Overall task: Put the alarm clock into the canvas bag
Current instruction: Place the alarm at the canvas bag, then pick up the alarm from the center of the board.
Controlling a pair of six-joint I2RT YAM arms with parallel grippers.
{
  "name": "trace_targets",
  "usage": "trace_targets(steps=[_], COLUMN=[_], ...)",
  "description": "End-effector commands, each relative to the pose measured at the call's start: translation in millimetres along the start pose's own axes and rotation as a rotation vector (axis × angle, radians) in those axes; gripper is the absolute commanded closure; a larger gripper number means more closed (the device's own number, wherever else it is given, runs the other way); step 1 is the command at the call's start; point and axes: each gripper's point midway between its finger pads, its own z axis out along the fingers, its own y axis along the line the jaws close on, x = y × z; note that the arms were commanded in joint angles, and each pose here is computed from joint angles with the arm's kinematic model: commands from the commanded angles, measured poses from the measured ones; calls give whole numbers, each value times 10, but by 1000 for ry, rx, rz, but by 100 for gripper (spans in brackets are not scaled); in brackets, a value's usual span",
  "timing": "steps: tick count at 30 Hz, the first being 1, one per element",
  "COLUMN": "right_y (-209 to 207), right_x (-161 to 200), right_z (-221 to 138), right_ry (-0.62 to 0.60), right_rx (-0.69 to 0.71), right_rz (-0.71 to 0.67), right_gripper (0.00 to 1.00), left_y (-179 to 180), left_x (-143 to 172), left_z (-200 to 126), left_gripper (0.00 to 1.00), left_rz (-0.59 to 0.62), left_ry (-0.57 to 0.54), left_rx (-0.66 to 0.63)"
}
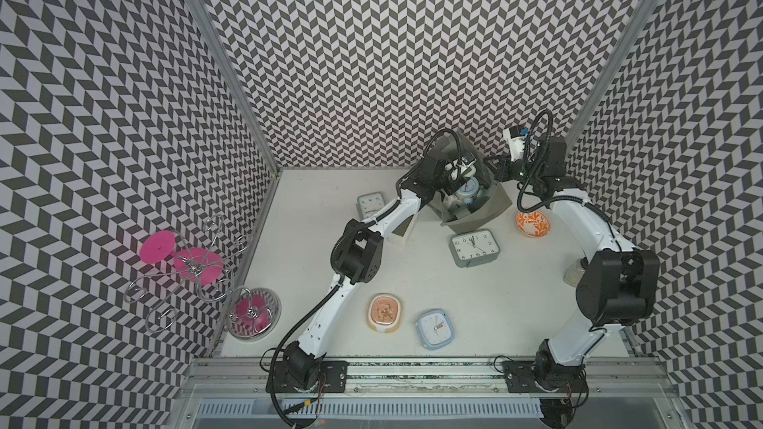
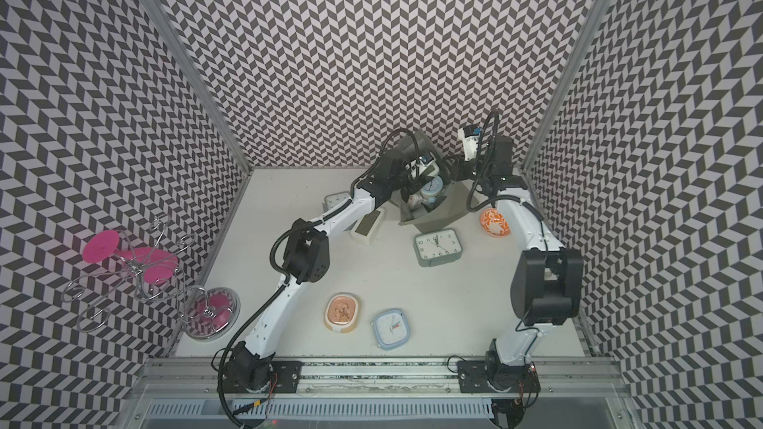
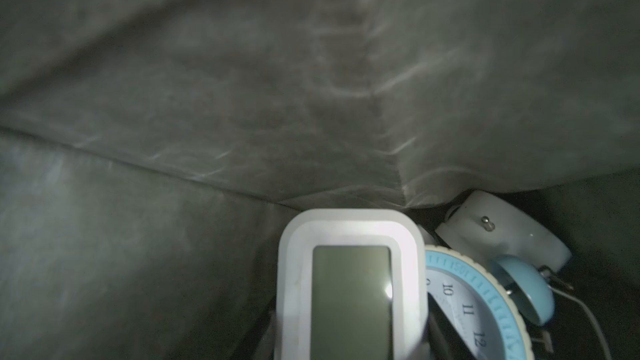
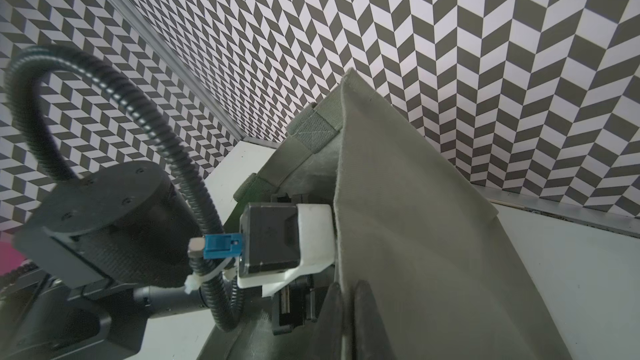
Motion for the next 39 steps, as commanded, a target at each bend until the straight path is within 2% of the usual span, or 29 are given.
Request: trace_targets(steps=[1,2,4,6,10,14,21,25,29,31,34,37,39], right_y=[169,168,178,179,157,146,116,97,92,92,96,95,92], right_x=[-238,-232,-234,-233,-218,-201,-208,-226,-242,-247,-264,-270,-256], right_z=[-47,-47,-44,-33,-10,-14,-35,-27,-32,-46,-80,-94,-85], right_ry=[-64,-63,-65,-64,-59,-54,-59,-62,-66,-69,-77,-82,-79], right_rx=[-40,-40,-46,-50,-49,-39,-20,-20,-23,-23,-25,-30,-34], right_rz=[-65,-63,-64,-62,-53,-48,-42,-38,-35,-35,-36,-32,-27], right_gripper=[100,100,100,100,100,100,100,100,100,100,100,100,100], left_y=[-184,-208,-210,-201,-141,-90,-40,19,91,123,132,146,220], left_x=[147,187,226,238,83,-315,-983,-1131,-1130,-1047,-694,-193,204], left_z=[169,189,195,178,36,-244,-933,-1335,-1743,-1928,-2158,-2325,-2423], left_gripper=[68,62,40,25,11,2,1,1,1,1,1,1,1], left_rz=[-13,-24,-43,-50,-37,-26,-33,-51,-113,-156,-216,-284,-379], left_ry=[7,13,25,39,39,-27,-155,-192,-206,-187,-102,0,95], left_rx=[1,4,1,-4,-9,3,18,-4,-27,-51,-119,-190,-250])
